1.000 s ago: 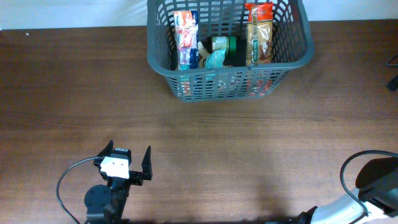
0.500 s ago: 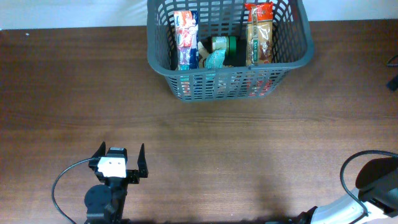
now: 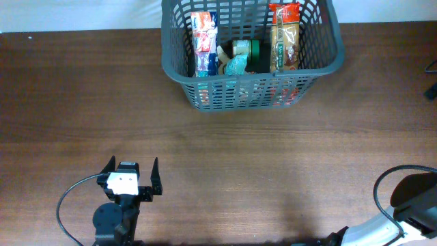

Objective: Pack container

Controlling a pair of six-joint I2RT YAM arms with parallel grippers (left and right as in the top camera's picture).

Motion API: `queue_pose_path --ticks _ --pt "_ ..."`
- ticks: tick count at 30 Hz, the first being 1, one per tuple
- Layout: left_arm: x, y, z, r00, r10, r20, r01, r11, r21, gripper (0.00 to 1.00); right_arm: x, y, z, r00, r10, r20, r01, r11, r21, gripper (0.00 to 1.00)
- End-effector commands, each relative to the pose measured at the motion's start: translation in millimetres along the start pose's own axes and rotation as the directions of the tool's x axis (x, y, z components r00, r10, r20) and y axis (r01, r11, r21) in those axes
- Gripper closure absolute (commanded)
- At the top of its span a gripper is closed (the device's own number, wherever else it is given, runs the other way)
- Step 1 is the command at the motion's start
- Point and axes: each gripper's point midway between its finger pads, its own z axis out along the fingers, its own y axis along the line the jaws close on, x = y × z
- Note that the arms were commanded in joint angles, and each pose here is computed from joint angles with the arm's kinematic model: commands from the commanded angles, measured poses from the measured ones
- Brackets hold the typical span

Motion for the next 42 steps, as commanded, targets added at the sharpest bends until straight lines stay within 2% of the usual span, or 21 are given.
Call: queue_pose_path --ticks 1,30,36,42 --pt "3 3 1 1.0 0.015 0.0 -0.015 1.0 -0.019 0.01 1 0 2 1.0 0.005 -0.007 -0.005 1.0 0.001 0.01" --pt "3 4 1 1.0 0.015 0.0 -0.015 1.0 -0.019 0.01 -1 -1 2 1.0 0.006 0.001 -0.006 1.0 0.009 0.01" --pt "3 3 1 1.0 0.015 0.0 -0.015 1.0 -0.019 0.01 -13 0 -10 0.997 0.025 0.078 -0.024 1.0 -0.019 0.01" --pt "3 3 1 1.0 0.015 0.0 -0.015 1.0 -0.019 0.01 -48 6 -61 0.944 0.098 0.315 -0.054 0.988 -0.144 0.01"
